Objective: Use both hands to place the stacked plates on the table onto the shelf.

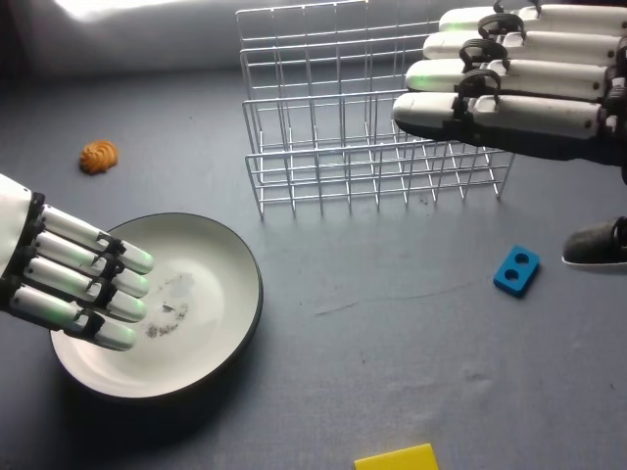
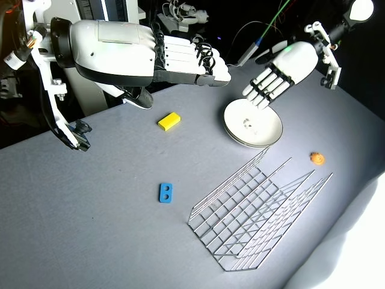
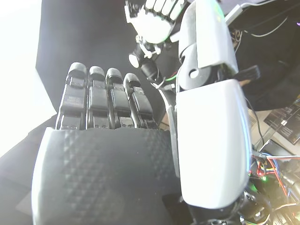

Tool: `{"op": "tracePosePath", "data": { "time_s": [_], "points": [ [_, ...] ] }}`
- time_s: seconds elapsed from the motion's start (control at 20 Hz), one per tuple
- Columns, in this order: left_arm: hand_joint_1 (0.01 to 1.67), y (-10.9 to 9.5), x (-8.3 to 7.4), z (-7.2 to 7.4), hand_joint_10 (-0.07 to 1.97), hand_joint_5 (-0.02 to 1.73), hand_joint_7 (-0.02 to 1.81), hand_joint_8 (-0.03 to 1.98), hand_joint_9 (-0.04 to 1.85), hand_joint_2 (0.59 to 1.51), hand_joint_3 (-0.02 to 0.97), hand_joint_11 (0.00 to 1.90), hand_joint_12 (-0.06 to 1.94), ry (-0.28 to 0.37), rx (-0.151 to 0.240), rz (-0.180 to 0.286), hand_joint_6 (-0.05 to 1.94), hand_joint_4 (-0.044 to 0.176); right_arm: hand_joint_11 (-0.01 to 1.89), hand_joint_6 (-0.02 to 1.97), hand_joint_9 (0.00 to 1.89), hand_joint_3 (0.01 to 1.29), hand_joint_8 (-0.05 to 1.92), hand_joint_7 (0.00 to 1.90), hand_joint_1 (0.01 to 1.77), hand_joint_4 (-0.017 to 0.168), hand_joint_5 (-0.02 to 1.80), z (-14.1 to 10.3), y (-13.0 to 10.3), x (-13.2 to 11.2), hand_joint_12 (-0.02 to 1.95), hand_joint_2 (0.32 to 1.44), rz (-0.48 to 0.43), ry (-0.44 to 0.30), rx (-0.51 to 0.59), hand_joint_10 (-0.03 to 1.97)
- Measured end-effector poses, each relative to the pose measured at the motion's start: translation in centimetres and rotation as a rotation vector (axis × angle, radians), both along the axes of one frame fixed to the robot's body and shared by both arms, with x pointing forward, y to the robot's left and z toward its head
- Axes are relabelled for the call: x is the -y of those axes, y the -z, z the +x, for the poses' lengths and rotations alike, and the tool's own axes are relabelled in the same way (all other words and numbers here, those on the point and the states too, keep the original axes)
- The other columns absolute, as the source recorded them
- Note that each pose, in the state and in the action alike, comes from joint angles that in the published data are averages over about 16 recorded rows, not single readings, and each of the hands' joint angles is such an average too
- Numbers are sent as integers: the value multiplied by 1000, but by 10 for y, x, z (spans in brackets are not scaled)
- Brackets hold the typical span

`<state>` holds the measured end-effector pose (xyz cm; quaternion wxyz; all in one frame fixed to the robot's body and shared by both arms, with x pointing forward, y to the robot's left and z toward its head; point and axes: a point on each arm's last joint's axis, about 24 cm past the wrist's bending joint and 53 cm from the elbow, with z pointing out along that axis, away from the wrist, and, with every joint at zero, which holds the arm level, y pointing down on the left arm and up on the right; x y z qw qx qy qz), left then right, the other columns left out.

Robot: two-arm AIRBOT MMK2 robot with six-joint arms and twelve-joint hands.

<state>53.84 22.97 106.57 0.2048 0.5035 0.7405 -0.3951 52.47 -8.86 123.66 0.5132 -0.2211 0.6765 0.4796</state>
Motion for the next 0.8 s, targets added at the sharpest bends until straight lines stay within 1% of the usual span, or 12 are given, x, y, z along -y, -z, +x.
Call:
{"op": "tracePosePath", "data": {
  "time_s": [0.4,0.6,0.8],
  "points": [
    [18,28,-18,16,12,21,16,-4,17,1051,22,16,11,-66,-7,64,-1,5,21,29,22,14,22,22,1192,2,21,0,3,-1,-2,971,-6,-1,-4,0],
    [18,37,-26,22,12,21,14,-4,15,1049,21,16,11,-90,-6,90,-1,5,21,29,22,14,22,21,1179,2,21,0,3,-1,-2,972,-7,-2,-5,0],
    [18,43,-31,25,10,21,10,-4,15,1049,21,16,10,-102,-8,108,-4,4,21,29,22,14,23,21,1173,2,22,-1,4,-1,-3,968,-10,-3,-7,0]
  ]
}}
